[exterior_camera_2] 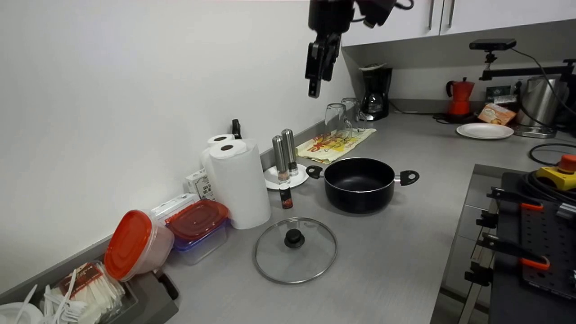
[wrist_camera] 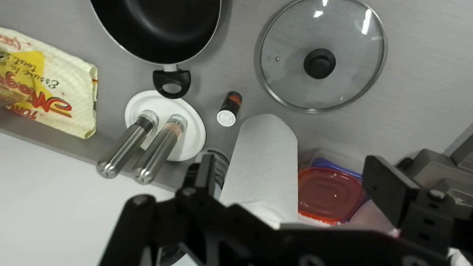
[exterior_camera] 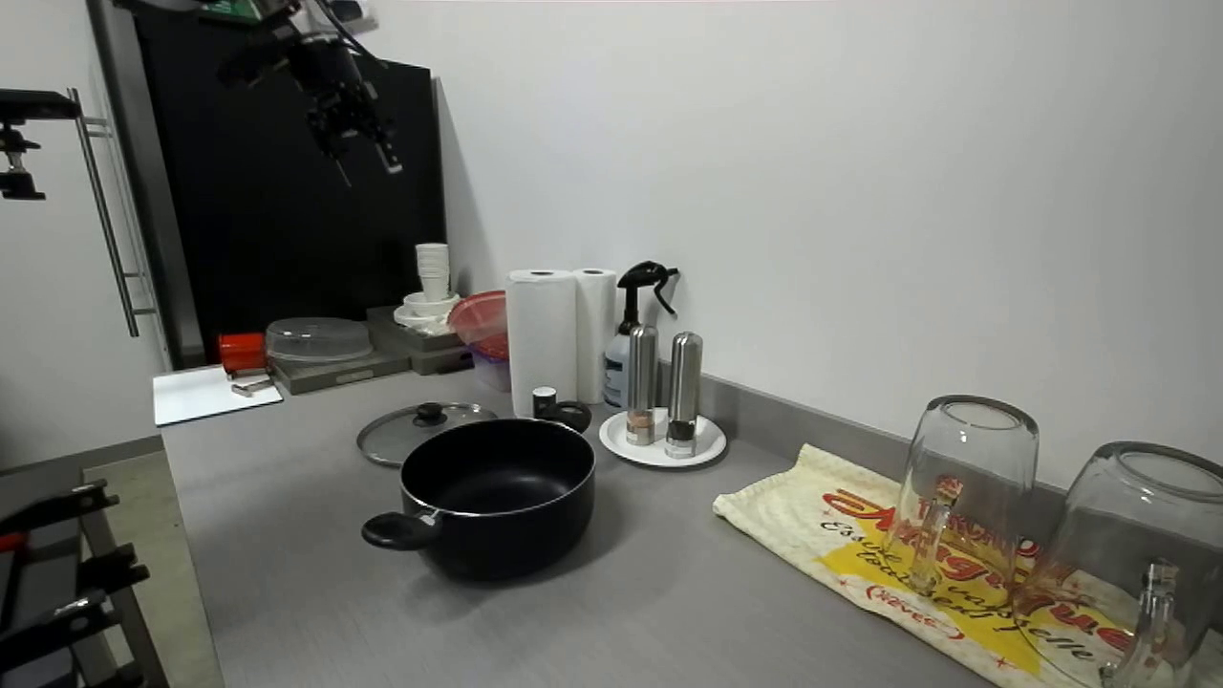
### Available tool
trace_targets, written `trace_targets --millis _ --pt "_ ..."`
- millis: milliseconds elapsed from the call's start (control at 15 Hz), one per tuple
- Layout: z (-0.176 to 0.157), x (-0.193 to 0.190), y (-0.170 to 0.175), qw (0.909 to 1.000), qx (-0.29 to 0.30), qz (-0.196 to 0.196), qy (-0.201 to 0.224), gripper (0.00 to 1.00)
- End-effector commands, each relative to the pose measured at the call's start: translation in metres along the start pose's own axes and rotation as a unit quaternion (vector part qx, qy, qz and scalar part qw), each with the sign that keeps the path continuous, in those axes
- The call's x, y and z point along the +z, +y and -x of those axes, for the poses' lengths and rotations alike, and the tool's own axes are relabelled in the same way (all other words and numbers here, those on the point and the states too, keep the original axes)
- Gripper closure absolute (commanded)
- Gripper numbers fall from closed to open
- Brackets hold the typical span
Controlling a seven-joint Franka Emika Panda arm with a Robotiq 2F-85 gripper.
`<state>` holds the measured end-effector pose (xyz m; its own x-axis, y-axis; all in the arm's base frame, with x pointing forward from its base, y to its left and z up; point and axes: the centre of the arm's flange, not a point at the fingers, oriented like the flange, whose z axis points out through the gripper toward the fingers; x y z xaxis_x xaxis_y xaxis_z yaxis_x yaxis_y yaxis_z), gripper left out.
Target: Put the glass lid on top of the black pot
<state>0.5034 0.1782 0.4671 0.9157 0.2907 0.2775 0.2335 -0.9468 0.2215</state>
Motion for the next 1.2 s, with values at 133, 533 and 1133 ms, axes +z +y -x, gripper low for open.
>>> trace_targets --millis 133,533,1133 --pt "-0.033 0.116 -0.022 0.9952 -0.034 -0.022 -0.089 0.0" --pt "-0.006 0.23 -0.076 0.9806 -0.069 -0.042 -0.179 0.0" --pt "-0.096 0.256 -0.136 0.9871 -0.094 -0.036 -0.125 0.0"
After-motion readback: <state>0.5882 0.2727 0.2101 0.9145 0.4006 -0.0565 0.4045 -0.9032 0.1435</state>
